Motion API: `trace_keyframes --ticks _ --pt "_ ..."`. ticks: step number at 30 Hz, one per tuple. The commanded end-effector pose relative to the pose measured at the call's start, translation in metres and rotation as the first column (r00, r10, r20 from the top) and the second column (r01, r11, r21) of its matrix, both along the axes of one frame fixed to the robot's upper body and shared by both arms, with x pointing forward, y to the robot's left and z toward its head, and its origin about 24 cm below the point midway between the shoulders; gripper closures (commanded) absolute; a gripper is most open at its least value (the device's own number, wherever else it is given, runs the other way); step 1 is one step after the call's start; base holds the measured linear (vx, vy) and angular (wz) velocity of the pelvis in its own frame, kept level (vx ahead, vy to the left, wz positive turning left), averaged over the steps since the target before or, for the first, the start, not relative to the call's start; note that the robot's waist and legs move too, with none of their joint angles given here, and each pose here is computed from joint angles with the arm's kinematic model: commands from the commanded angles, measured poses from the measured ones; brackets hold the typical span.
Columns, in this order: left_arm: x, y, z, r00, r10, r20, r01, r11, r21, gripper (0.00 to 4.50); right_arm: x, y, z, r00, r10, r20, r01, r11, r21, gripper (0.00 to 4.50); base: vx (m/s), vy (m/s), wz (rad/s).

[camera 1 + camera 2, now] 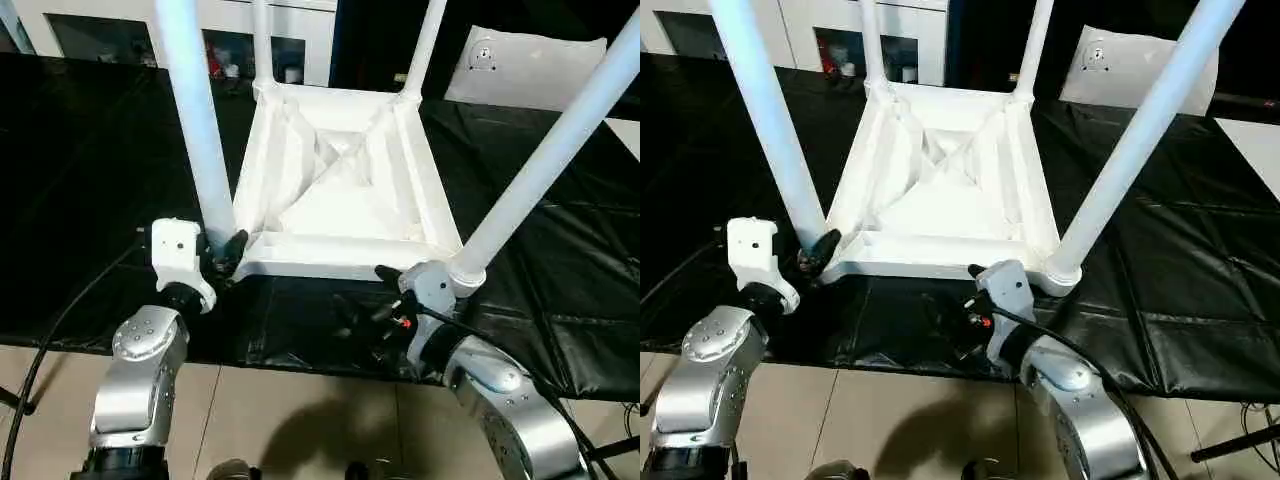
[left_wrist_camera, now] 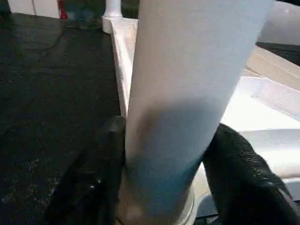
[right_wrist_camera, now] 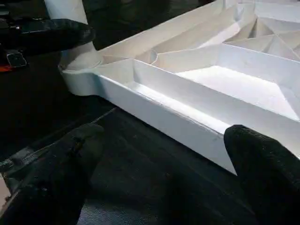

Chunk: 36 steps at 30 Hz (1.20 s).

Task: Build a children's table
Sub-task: Flip table

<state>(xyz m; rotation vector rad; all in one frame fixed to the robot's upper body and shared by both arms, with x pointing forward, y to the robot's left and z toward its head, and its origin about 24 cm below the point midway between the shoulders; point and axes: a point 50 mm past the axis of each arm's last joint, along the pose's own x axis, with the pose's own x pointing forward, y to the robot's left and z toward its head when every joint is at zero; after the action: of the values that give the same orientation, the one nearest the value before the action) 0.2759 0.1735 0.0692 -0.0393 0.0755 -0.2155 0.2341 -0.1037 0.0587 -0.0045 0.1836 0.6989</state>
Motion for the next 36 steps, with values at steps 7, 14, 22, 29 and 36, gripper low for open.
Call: trace_keyframes --ticks 7,14,22,29,36 --pt "-0.004 -0.019 -0.013 0.996 -0.016 -0.091 0.006 0.994 -0.109 2.38 0.001 0.003 -0.001 1.0 0.002 0.013 -0.002 1.0 -0.012 0.0 0.0 0.0 0.0" --pt "-0.006 -0.029 -0.017 0.976 0.072 -0.207 -0.151 0.907 -0.392 2.39 0.0 0.006 -0.002 1.0 -0.012 -0.002 0.012 0.999 0.03 0.0 0.0 0.0 0.0" --pt "-0.014 -0.042 -0.026 0.956 0.021 -0.292 -0.177 0.837 -0.518 2.39 0.012 -0.005 -0.003 0.981 -0.188 -0.048 0.192 0.976 0.102 0.0 0.0 0.0 0.0" --pt "-0.016 -0.052 -0.026 0.943 -0.029 -0.331 -0.186 0.779 -0.599 2.39 0.027 -0.013 -0.001 0.948 -0.293 -0.123 0.316 0.906 0.283 0.0 0.0 0.0 0.0" --pt "-0.015 -0.058 -0.024 0.938 -0.067 -0.339 -0.194 0.709 -0.678 2.39 0.041 0.007 -0.003 0.947 -0.227 -0.226 0.305 0.851 0.428 0.0 0.0 0.0 0.0"
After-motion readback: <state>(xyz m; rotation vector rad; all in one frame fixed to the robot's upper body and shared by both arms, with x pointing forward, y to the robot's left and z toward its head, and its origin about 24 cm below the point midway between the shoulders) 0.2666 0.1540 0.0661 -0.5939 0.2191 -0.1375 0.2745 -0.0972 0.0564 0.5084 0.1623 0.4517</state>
